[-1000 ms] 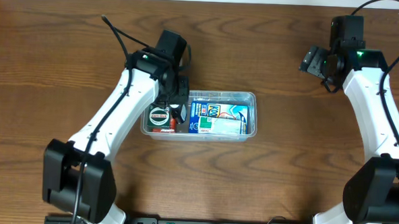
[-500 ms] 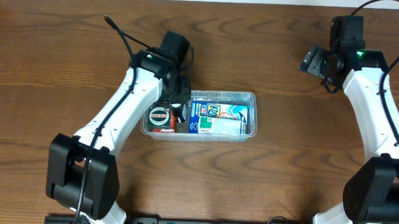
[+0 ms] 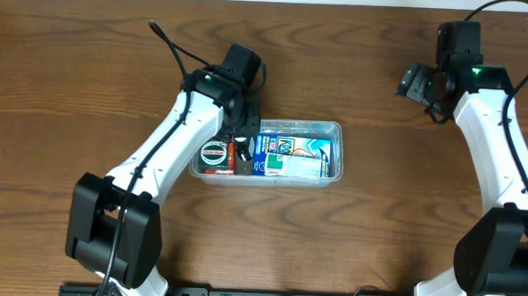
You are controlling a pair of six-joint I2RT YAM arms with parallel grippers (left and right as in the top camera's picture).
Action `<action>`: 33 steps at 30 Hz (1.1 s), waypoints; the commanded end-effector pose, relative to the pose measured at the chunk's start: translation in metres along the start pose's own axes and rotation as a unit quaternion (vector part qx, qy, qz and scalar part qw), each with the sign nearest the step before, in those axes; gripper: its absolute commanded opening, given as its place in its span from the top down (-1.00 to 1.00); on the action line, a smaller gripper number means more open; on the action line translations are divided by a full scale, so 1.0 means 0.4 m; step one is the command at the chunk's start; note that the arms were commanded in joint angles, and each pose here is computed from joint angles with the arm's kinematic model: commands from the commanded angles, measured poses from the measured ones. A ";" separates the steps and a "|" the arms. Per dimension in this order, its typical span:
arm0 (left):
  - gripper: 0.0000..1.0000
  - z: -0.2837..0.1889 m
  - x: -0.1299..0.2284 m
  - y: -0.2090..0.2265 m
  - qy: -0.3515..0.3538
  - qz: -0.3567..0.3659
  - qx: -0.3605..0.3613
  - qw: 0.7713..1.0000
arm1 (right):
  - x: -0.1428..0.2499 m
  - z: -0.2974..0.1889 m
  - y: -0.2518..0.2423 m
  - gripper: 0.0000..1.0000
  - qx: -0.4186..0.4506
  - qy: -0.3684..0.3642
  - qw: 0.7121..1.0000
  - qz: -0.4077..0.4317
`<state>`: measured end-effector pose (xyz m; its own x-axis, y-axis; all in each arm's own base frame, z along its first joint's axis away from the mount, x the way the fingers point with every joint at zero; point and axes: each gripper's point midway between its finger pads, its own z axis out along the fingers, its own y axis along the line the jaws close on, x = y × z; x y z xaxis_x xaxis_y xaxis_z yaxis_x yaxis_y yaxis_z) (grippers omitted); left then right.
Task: Pack container
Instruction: 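Lower the dark bottle upright into the container and release it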
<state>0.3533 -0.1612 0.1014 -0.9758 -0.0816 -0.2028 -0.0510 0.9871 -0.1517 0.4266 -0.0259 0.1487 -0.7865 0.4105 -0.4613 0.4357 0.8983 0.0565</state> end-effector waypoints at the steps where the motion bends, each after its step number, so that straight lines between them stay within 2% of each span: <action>1: 0.63 0.017 0.015 0.009 0.010 -0.006 -0.008 1.000 | 0.005 0.013 -0.015 -0.86 0.012 0.004 1.000 -0.006; 21: 0.61 0.058 0.043 0.025 0.019 -0.006 -0.012 1.000 | 0.005 0.013 -0.016 -0.86 0.013 0.004 1.000 -0.006; 24: 0.40 0.058 0.039 0.022 0.016 -0.006 -0.010 1.000 | 0.005 0.013 -0.016 -0.86 0.013 0.004 1.000 -0.006; 27: 0.03 0.058 0.038 0.020 0.015 -0.006 -0.008 1.000 | 0.004 0.013 -0.016 -0.86 0.013 0.004 1.000 -0.006; 33: -0.36 0.058 0.032 0.017 0.010 -0.006 -0.005 1.000 | 0.002 0.013 -0.015 -0.86 0.012 0.002 1.000 -0.006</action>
<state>0.3462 -0.1591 0.0791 -0.9785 -0.0917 -0.1847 -0.0640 0.9865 -0.1507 0.4268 -0.0260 0.1487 -0.7863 0.4105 -0.4618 0.4359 0.8982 0.0563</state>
